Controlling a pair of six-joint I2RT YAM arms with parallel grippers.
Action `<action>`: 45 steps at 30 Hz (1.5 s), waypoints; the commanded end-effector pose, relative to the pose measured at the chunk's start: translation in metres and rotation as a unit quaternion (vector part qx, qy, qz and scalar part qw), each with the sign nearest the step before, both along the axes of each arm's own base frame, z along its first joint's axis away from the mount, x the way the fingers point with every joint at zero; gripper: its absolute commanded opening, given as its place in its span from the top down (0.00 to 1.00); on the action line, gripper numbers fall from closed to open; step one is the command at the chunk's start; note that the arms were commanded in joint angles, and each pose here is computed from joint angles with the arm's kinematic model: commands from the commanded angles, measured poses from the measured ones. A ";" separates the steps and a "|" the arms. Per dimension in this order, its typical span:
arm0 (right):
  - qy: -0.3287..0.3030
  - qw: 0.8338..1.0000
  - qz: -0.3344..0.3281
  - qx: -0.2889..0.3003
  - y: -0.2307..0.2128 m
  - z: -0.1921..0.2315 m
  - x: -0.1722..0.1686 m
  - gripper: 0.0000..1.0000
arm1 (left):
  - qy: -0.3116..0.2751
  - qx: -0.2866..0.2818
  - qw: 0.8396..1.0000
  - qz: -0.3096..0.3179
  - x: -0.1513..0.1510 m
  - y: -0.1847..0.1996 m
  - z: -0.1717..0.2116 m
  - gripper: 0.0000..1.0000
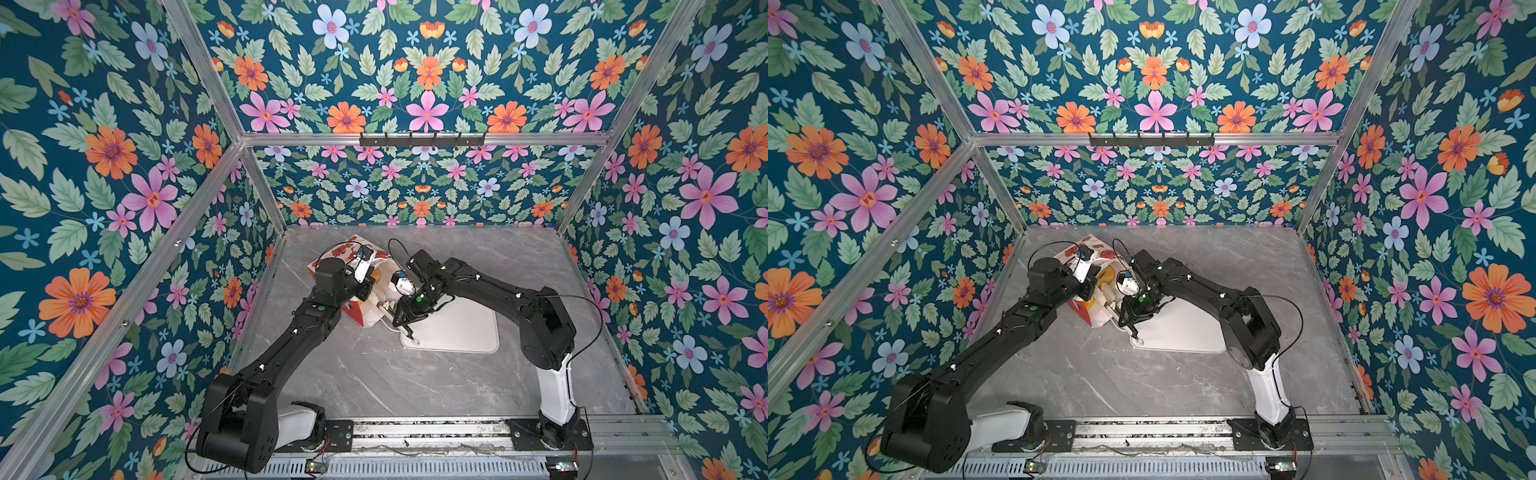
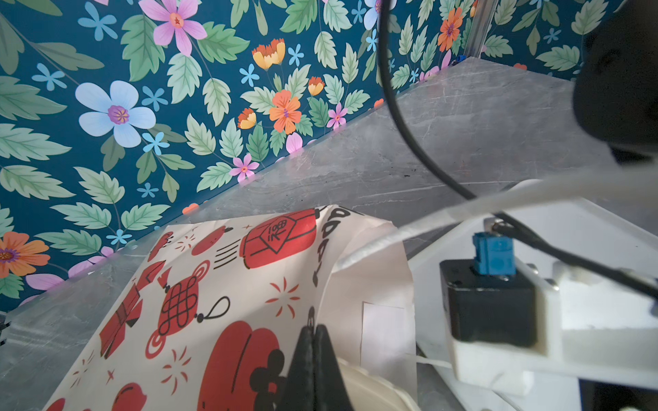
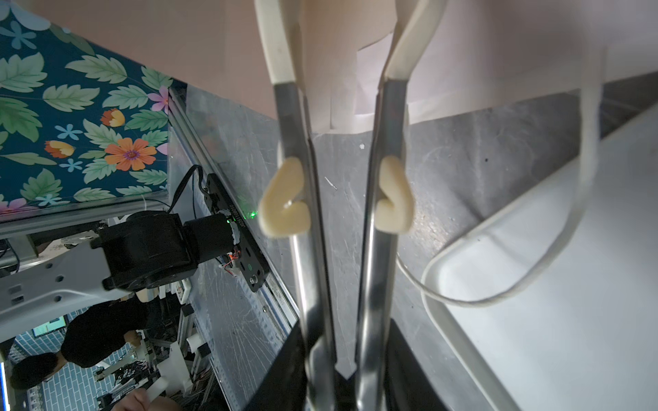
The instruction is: Take the fake bread out of the paper bag
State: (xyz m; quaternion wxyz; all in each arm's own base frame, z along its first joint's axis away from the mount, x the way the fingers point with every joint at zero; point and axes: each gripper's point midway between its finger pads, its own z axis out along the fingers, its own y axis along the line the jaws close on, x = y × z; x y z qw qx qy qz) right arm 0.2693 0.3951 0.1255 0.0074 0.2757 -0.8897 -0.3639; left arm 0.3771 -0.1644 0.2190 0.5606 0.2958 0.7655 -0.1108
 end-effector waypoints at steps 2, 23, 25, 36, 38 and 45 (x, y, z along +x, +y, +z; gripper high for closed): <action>0.012 1.000 0.011 0.019 0.008 0.006 -0.003 0.66 | -0.010 -0.001 1.000 -0.004 0.001 -0.002 0.003 1.00; 0.024 1.000 0.009 0.005 0.013 -0.007 0.005 0.64 | -0.014 0.001 1.000 -0.006 -0.002 -0.002 0.003 1.00; 0.030 0.999 0.009 0.003 0.014 -0.010 0.006 0.64 | -0.015 0.000 1.000 -0.006 -0.003 -0.002 0.004 1.00; 0.071 0.997 0.015 0.005 0.021 -0.018 0.001 0.68 | -0.018 -0.001 1.000 -0.009 -0.005 -0.002 0.007 1.00; 0.074 0.997 0.013 0.003 0.020 -0.020 0.001 0.71 | -0.017 -0.001 1.000 -0.009 -0.005 -0.002 0.007 1.00; 0.072 0.997 0.007 0.000 0.017 -0.024 0.000 0.83 | -0.017 0.000 1.000 -0.008 -0.005 -0.002 0.005 1.00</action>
